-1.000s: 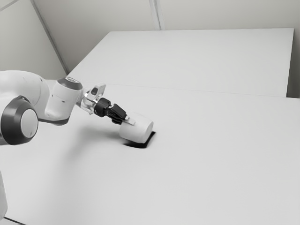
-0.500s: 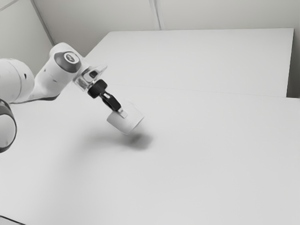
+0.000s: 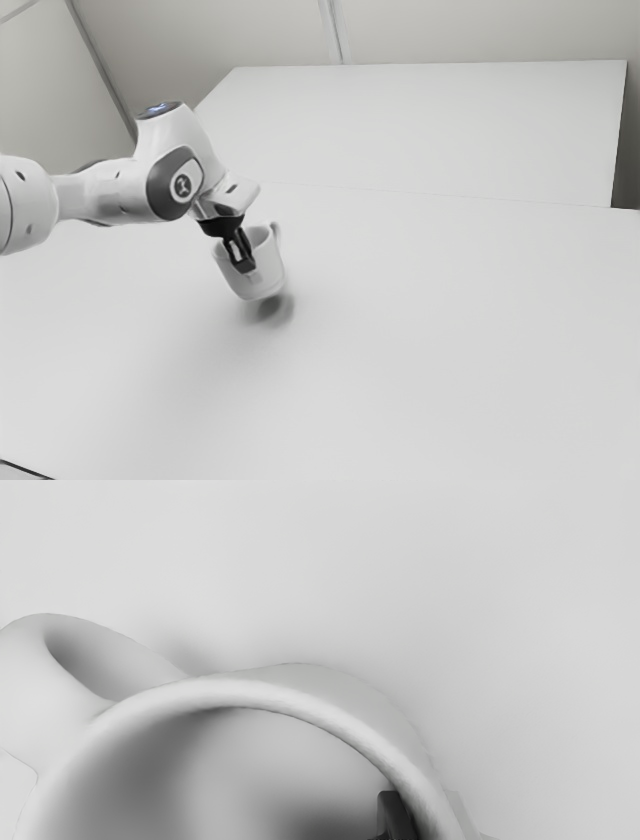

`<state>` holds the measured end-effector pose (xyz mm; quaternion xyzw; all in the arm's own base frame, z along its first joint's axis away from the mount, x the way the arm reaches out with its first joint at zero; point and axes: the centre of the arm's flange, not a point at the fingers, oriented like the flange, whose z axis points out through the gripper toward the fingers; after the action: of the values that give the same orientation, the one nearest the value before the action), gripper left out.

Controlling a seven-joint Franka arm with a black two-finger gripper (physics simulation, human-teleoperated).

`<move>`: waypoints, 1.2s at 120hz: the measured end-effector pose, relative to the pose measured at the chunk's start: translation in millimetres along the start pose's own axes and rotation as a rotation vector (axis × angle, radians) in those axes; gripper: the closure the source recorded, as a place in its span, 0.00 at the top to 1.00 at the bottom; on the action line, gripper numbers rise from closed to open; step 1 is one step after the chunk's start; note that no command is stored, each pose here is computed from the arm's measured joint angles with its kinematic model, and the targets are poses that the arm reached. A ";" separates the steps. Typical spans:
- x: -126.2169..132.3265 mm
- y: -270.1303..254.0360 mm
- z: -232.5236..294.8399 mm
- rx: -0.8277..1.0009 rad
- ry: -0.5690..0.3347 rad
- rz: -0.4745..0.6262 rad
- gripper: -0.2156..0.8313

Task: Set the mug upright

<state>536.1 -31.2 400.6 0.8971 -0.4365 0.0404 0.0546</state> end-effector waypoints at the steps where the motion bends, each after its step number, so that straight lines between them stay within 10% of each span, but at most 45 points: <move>1: 0.5 1.0 1.0 0.005 0.000 0.004 0.04; 76: -46.1 -10.7 29.6 0.186 0.051 -0.065 0.05; 108: -19.4 9.9 30.9 0.179 0.067 0.001 0.53; 144: -15.3 0.0 4.9 0.169 0.081 -0.124 0.73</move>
<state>526.9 -19.9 393.9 0.9214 -0.3727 0.1101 -0.0011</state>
